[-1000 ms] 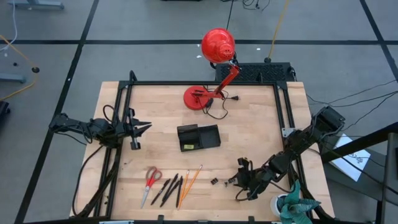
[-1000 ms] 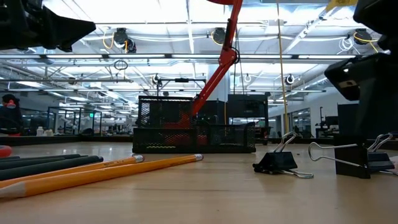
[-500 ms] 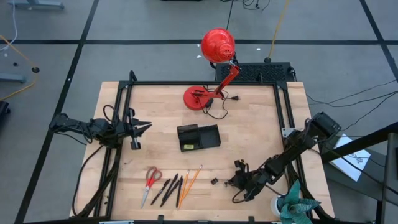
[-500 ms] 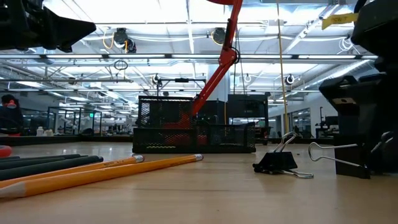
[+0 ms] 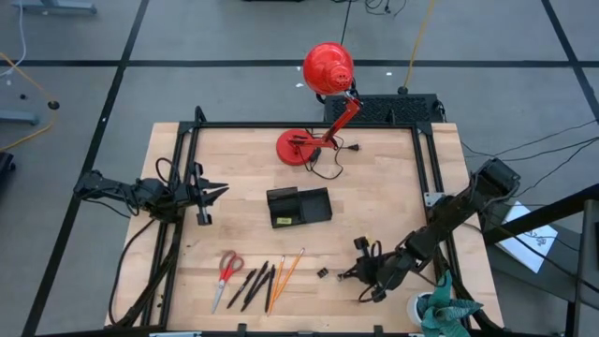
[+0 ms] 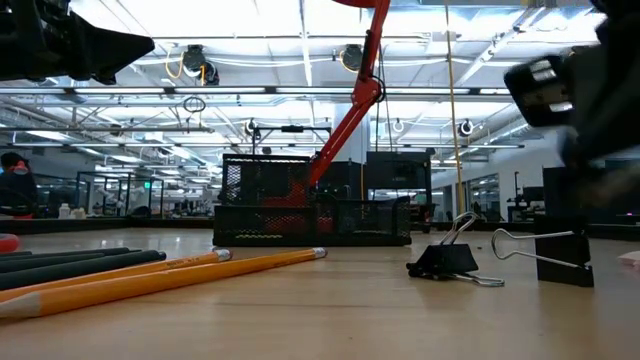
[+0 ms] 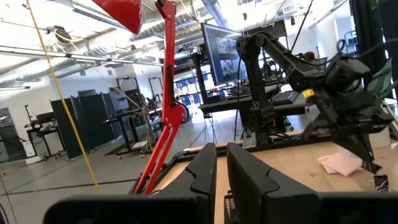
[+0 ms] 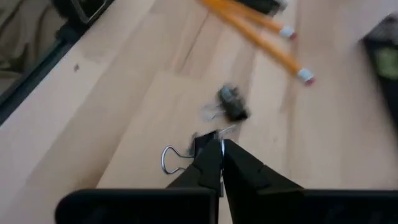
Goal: Pick and place office supplies into organizer
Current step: Put the right black binder clip into the desk organizer
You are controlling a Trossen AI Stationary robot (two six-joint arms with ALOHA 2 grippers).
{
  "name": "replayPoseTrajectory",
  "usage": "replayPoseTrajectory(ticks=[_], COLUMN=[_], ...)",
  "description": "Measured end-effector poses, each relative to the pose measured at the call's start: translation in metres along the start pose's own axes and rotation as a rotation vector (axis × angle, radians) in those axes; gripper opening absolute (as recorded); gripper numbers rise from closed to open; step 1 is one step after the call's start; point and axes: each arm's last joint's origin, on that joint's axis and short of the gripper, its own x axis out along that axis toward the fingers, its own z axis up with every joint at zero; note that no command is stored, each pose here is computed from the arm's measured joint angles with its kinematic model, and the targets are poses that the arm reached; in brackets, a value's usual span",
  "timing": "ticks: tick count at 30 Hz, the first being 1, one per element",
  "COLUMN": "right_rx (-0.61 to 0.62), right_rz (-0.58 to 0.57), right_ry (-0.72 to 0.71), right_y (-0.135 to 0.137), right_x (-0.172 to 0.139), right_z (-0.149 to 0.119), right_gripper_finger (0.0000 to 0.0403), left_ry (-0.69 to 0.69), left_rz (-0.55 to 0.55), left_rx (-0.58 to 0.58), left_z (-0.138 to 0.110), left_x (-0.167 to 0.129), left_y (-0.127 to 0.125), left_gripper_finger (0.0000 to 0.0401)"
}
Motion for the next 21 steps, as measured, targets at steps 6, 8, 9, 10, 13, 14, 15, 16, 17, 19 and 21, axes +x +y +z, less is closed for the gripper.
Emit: replayPoseTrajectory(ticks=[6, 8, 9, 10, 13, 14, 15, 16, 17, 19, 21], right_rx=[-0.036, -0.035, -0.034, -0.035, -0.023, -0.02, -0.017, -0.014, -0.018, -0.038, -0.054], right_rz=[-0.071, -0.08, -0.085, -0.09, -0.112, -0.12, -0.131, -0.143, -0.152, -0.133, -0.117], right_ry=[-0.102, -0.13, -0.138, -0.14, -0.132, -0.127, -0.13, -0.142, -0.157, -0.192, -0.262], right_y=[-0.015, -0.019, -0.021, -0.023, -0.029, -0.032, -0.035, -0.038, -0.041, -0.048, -0.057], right_x=[-0.013, -0.013, -0.012, -0.011, -0.004, -0.001, 0.003, 0.007, 0.011, 0.018, 0.024], right_z=[0.017, 0.022, 0.023, 0.023, 0.023, 0.022, 0.022, 0.023, 0.024, 0.027, 0.033], right_gripper_finger=[0.0003, 0.0002, 0.0002, 0.0002, 0.0002, 0.0002, 0.0001, 0.0001, 0.0001, 0.0001, 0.0001], left_ry=[-0.001, -0.002, -0.002, -0.002, -0.002, -0.002, -0.001, -0.002, -0.002, -0.002, -0.002], left_rz=[0.0, 0.001, 0.001, 0.001, 0.001, 0.001, 0.001, 0.001, 0.001, 0.001, 0.001], left_rx=[0.005, 0.004, 0.004, 0.004, 0.004, 0.004, 0.004, 0.004, 0.004, 0.004, 0.003], left_z=[0.0, 0.0, 0.0, 0.0, 0.0, 0.0, 0.0, 0.0, 0.0, 0.0, 0.0], left_x=[0.0, 0.0, 0.0, 0.0, 0.0, 0.0, 0.0, 0.0, 0.0, 0.0, 0.0], left_y=[0.0, 0.0, 0.0, 0.0, 0.0, 0.0, 0.0, 0.0, 0.0, 0.0, 0.0], left_gripper_finger=[0.0047, 0.0047, 0.0047, 0.0047, 0.0047, 0.0047, 0.0047, 0.0047, 0.0047, 0.0047, 0.0047])
